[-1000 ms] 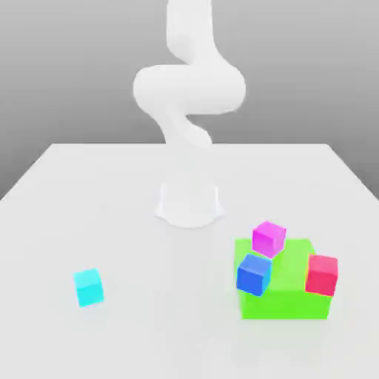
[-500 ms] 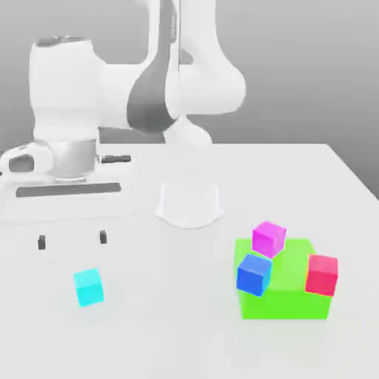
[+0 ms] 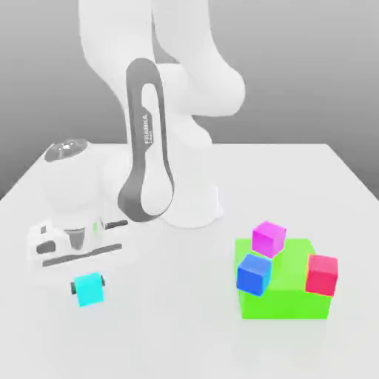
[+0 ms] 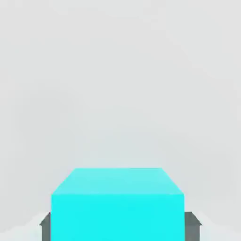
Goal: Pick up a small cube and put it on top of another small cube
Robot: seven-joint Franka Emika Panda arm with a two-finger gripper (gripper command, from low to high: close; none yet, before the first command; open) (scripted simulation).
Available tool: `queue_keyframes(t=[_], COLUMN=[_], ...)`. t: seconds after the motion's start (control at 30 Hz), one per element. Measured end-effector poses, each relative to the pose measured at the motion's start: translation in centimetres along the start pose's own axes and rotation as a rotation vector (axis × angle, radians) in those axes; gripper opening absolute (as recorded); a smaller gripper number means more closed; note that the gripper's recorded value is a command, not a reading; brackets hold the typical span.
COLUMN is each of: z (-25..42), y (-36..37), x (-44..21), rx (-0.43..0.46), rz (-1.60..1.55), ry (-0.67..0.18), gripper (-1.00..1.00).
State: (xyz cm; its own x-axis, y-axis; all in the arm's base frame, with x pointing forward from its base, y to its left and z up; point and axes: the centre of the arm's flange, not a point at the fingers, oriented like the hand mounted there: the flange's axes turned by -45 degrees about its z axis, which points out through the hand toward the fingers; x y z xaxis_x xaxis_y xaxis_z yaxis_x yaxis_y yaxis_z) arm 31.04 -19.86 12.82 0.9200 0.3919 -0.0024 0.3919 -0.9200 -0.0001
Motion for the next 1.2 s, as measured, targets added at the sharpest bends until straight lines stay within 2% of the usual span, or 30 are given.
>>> queue_keyframes(t=[0.3,0.37,0.53,0.7,0.93,1.07,1.1,1.2], z=[-5.8,-7.1,-10.1,-13.5,-18.2,-14.2,-13.1,-13.1], y=[-0.1,-2.2,-9.9,-19.3,-35.1,-37.3,-37.3,-37.3], x=[0.3,3.9,12.8,18.7,21.7,21.7,21.7,21.7], rx=[0.002,0.007,0.019,0.023,0.007,0.0,0.0,0.0], rz=[-0.003,-0.046,-0.131,-0.185,-0.266,-0.279,-0.279,-0.279], ry=[0.003,0.008,0.015,0.013,0.003,0.002,0.002,0.002], gripper=[-1.0,-1.0,-1.0,-1.0,-1.0,-1.0,1.0,1.0])
